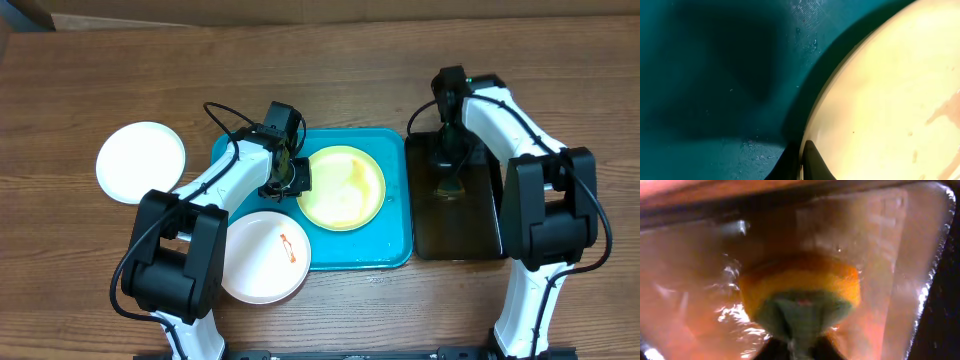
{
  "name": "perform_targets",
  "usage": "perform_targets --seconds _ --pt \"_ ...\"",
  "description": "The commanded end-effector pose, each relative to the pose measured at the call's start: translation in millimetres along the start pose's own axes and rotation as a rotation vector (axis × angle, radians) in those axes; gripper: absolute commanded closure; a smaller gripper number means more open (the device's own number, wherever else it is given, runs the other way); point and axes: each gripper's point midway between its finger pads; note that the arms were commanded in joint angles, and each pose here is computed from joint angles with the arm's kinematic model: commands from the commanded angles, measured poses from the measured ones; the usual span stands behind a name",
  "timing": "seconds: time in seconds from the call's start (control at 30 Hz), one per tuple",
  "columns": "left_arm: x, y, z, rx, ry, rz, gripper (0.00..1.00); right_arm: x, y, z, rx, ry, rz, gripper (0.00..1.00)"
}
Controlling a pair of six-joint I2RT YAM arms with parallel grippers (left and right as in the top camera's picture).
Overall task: Clean dirty plates on tray and stack at the side
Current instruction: 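Return the sponge to the black tray and release it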
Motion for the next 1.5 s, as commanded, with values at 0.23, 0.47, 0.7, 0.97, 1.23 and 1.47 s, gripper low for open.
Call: perform_targets --seconds 0.23,0.47,0.7,0.97,1.23,1.47 --pt "-2.7 8.9 7.2 0.023 -0.008 0.018 0.85 -1.9 -35.8 -14.6 -0.02 0.018 0.015 0.62" --pt "-3.4 9.0 7.6 0.024 -0.009 0.021 0.8 -6.0 -40.9 -17.2 0.062 0.057 0.046 0.43" --pt "-3.5 9.0 7.6 0.025 -0.009 0.021 0.79 -20.6 -25.5 -4.1 0.105 0.041 0.1 0.42" --pt "-3.7 9.0 7.7 0.025 -0.009 0.022 0.76 -37.7 6.9 0.1 0.099 0.034 0.14 0.42" --pt "-3.9 9.0 7.9 0.026 -0.009 0.023 0.74 -17.1 -11.1 -1.9 0.107 0.042 0.074 0.41" --pt "-3.9 9.0 7.9 0.026 -0.009 0.023 0.74 20.6 -65.9 -11.9 0.121 0.062 -0.057 0.37"
Point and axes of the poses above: each gripper's point midway between its finger pads, its own y axis out along the fingers, its own z axis along the line the jaws close on, x = y × z, and after that the axes turned 10 degrees about -y, right-handed
